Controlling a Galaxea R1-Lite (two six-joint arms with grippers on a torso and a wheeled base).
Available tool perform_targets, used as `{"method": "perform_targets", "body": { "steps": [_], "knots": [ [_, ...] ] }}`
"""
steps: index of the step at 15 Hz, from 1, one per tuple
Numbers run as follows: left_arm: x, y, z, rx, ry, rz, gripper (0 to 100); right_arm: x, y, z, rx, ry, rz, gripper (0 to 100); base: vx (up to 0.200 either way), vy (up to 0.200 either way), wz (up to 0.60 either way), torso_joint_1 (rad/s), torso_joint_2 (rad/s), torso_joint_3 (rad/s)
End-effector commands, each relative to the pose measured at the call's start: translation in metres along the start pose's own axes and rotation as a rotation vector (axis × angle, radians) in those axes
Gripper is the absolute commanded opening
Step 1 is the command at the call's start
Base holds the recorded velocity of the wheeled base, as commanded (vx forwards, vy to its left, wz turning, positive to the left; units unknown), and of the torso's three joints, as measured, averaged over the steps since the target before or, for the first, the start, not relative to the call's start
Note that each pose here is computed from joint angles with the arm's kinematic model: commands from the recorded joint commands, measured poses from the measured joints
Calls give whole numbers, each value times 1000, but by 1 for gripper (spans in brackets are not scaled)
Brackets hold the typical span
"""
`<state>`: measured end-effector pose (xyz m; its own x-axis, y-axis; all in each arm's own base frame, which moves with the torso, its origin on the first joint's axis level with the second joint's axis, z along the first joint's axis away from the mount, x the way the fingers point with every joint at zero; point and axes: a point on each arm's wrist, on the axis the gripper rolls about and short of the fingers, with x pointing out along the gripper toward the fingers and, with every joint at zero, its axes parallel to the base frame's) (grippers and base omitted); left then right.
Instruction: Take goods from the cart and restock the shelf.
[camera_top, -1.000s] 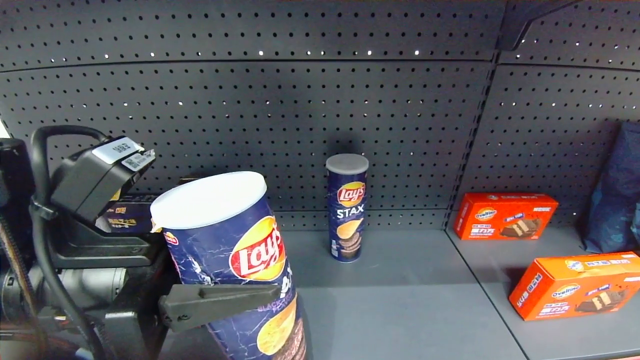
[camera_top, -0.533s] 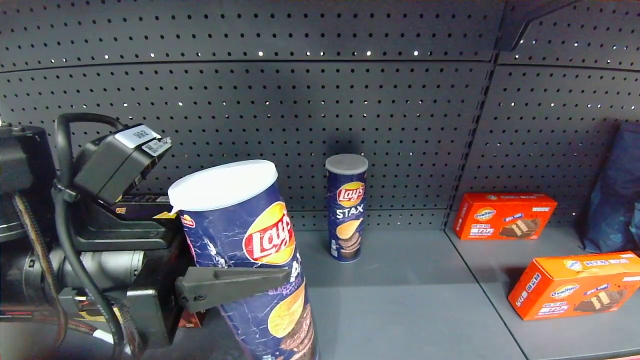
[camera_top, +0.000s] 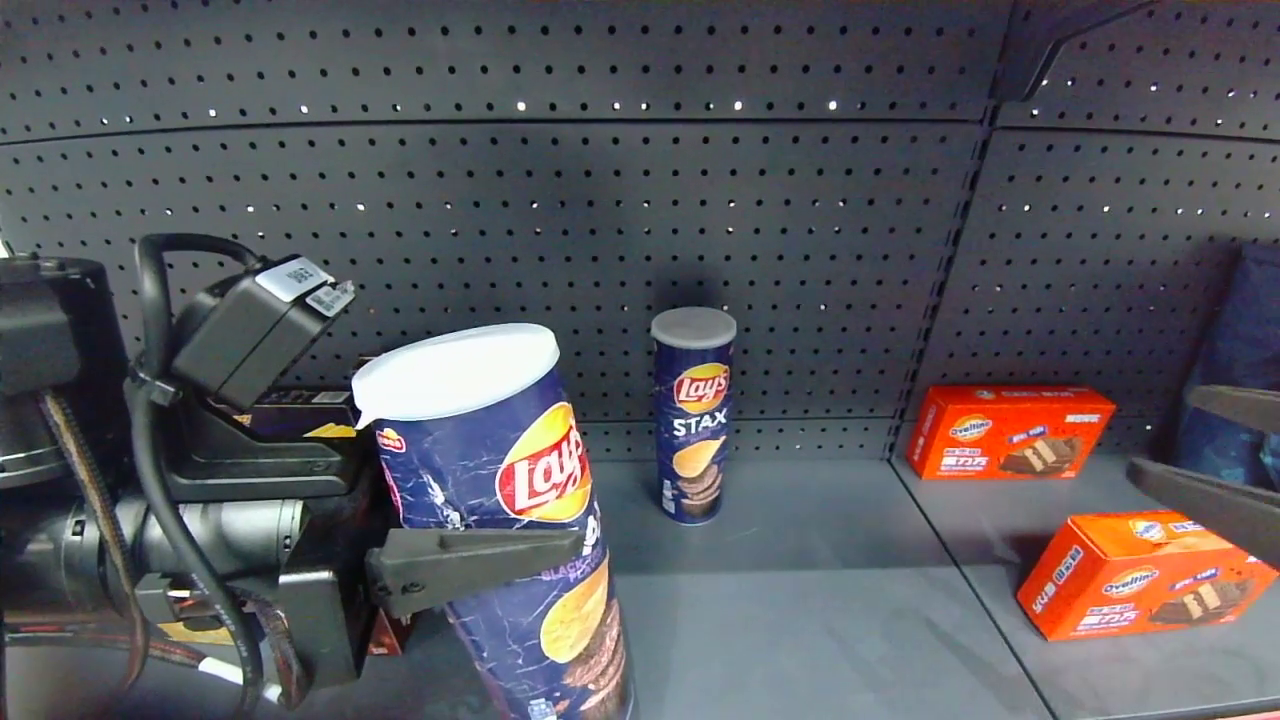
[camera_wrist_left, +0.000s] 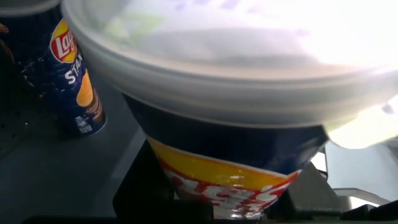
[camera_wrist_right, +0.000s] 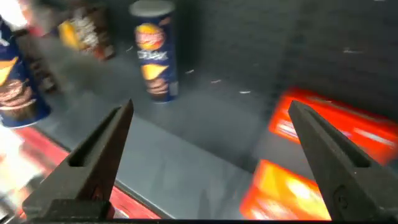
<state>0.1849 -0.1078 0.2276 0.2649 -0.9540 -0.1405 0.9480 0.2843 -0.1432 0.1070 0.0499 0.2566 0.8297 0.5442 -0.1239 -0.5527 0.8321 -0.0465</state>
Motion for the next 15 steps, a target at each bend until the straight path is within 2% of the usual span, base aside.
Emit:
{"method": "perform_targets", "body": {
  "steps": [1, 4, 9, 12, 15],
  "knots": [
    [0, 0, 0, -2, 1, 2, 0, 61, 0, -10, 12, 133, 63, 100, 0, 0, 0, 0, 0, 0],
    [1, 1, -1, -6, 4, 2, 0, 109, 1, -15, 5, 65, 93, 100, 0, 0, 0, 0, 0, 0],
    [3, 3, -2, -11, 9, 2, 0, 146, 10, -37, 1, 116, 170, 100, 0, 0, 0, 0, 0, 0],
    [5, 5, -3, -17, 16, 15, 0, 186, 11, -57, -33, 79, 189, 100, 0, 0, 0, 0, 0, 0],
    [5, 5, -3, -18, 16, 18, 0, 206, 16, -64, -32, 89, 237, 100, 0, 0, 0, 0, 0, 0]
  ]
}}
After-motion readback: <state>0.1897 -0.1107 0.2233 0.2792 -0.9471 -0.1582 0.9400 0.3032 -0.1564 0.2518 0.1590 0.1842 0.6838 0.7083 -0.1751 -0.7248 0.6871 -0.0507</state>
